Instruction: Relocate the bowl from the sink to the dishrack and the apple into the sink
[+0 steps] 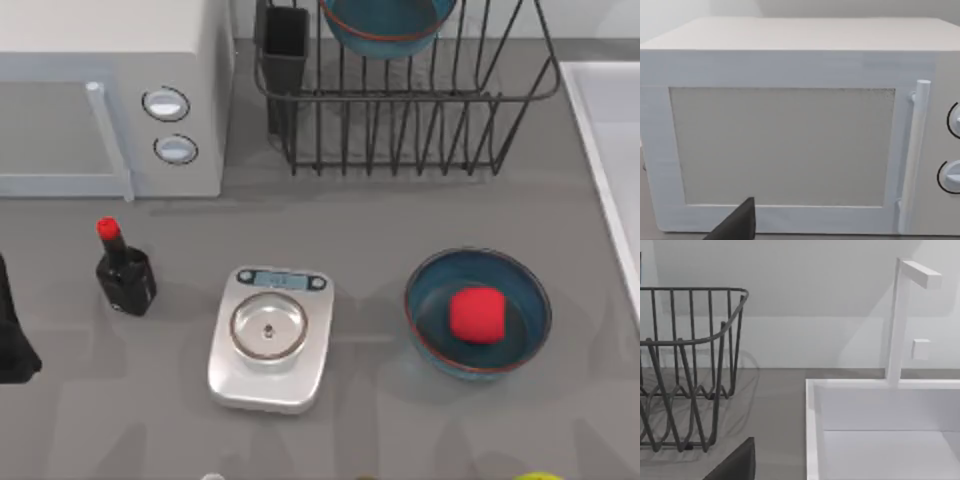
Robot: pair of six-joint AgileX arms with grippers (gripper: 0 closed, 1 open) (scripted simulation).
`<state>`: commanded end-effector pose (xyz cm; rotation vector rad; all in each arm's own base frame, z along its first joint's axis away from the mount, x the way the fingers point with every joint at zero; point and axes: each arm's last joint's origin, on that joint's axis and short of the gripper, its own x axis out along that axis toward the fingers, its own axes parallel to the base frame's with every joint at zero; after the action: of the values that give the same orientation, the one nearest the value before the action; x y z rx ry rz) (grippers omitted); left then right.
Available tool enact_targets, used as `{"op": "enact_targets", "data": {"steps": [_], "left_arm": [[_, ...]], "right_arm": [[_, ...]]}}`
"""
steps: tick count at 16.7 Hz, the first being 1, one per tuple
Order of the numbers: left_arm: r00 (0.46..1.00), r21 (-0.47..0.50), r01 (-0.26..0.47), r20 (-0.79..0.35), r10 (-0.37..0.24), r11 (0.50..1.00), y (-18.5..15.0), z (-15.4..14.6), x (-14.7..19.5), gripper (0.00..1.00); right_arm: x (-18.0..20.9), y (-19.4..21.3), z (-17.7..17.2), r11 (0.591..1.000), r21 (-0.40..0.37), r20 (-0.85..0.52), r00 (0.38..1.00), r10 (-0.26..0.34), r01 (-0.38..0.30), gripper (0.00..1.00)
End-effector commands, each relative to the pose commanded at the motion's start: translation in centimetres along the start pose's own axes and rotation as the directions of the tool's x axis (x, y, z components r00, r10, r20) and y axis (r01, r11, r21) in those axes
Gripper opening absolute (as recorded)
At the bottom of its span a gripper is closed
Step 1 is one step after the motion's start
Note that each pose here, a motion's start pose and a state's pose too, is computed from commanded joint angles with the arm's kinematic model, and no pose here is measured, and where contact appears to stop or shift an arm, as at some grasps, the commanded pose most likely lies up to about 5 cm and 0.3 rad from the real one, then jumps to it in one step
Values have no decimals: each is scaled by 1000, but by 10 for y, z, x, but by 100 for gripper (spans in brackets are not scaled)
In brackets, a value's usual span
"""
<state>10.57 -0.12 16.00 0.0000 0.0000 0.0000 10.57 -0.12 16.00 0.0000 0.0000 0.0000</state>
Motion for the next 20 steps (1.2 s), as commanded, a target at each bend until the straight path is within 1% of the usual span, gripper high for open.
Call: {"op": "enact_targets", "data": {"steps": [9,12,14,16,18,20], "left_arm": [[1000,0,0,0,0,1000,0,0,0,100],[1000,0,0,0,0,1000,0,0,0,100],[1000,0,0,0,0,1000,0,0,0,100],[1000,0,0,0,0,1000,0,0,0,100],[1000,0,0,0,0,1000,0,0,0,100],[1000,0,0,0,0,1000,0,0,0,100]], "right_arm": [[0,0,0,1000,0,0,1000,0,0,100],[1,2,11,1000,21,-48,999,20,-19,100],[3,6,26,998,50,-123,991,49,-43,100],[10,11,45,994,86,-230,970,85,-66,100],[24,18,66,989,125,-359,925,123,-83,100],[44,29,84,983,160,-499,852,157,-87,100]]}}
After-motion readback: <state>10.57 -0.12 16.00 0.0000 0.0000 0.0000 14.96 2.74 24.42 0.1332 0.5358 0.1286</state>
